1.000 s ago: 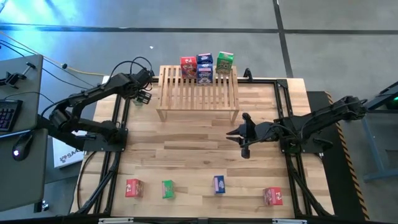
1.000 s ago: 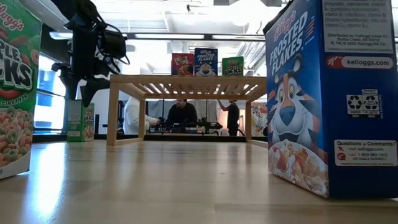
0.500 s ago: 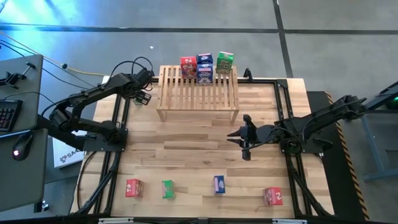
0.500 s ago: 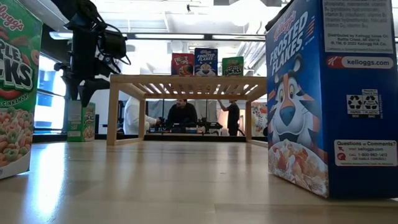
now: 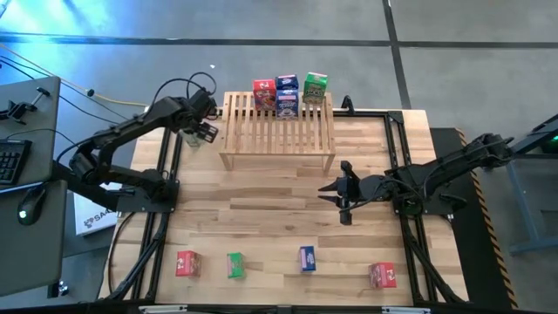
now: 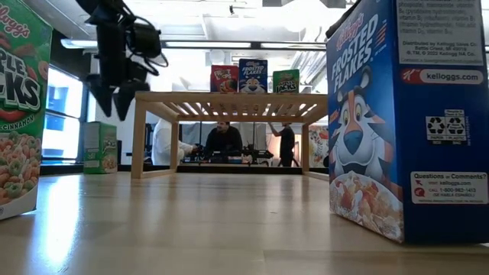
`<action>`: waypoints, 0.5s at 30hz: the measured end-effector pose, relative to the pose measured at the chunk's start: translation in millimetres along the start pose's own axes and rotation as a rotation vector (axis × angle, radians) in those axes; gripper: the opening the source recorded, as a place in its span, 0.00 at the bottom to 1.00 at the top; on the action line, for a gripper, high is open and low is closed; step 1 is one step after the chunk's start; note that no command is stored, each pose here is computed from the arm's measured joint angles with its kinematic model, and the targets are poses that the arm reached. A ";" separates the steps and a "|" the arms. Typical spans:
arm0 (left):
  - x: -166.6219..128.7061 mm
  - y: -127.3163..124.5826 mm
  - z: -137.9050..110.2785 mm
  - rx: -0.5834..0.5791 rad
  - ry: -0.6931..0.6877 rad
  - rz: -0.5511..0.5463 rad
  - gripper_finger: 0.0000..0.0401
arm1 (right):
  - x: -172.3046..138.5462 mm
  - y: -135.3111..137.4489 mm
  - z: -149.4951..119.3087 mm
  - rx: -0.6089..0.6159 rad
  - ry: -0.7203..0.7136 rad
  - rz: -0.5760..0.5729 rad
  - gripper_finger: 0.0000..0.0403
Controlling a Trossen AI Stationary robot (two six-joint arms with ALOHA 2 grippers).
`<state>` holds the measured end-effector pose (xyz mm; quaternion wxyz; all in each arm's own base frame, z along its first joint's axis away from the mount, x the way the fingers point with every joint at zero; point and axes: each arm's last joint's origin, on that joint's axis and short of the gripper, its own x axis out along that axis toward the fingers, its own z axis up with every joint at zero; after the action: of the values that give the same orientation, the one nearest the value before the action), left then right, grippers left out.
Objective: Stack cereal on shelf
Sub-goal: Put the top green cereal box aligned with the other green cereal box on the shelf
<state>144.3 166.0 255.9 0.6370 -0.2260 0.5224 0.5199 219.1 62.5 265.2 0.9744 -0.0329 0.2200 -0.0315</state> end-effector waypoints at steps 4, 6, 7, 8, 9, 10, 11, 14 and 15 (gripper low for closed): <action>-8.1 1.2 6.5 -0.006 -0.027 -0.022 0.56 | 0.0 0.0 0.0 0.000 0.000 0.000 0.19; -9.6 3.1 8.7 0.001 -0.038 -0.018 0.56 | 0.0 0.0 0.0 0.000 0.000 0.000 0.19; -9.4 4.2 9.0 0.008 -0.036 -0.020 0.56 | 0.0 0.0 0.0 0.000 0.000 0.000 0.19; -9.0 5.2 9.1 0.009 -0.032 -0.024 0.56 | 0.0 0.0 0.0 0.000 0.000 0.000 0.19; -8.6 6.1 9.2 0.005 -0.027 -0.030 0.56 | 0.0 0.0 0.0 0.000 0.000 0.000 0.19; -8.3 6.8 9.4 0.001 -0.026 -0.035 0.56 | 0.0 0.0 0.0 0.000 0.000 0.000 0.19; -8.1 7.4 9.6 -0.011 -0.025 -0.033 0.56 | 0.0 0.0 0.0 0.000 0.000 0.000 0.19; -7.0 11.1 10.4 -0.036 -0.029 -0.001 0.56 | 0.0 0.0 0.0 -0.004 0.000 0.000 0.19; -6.6 12.4 10.8 -0.043 -0.028 0.001 0.56 | 0.0 0.0 0.0 -0.003 0.000 0.000 0.19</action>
<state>138.3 176.6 268.8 0.6389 -0.2319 0.5022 0.5346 219.1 62.5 265.2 0.9744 -0.0346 0.2201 -0.0311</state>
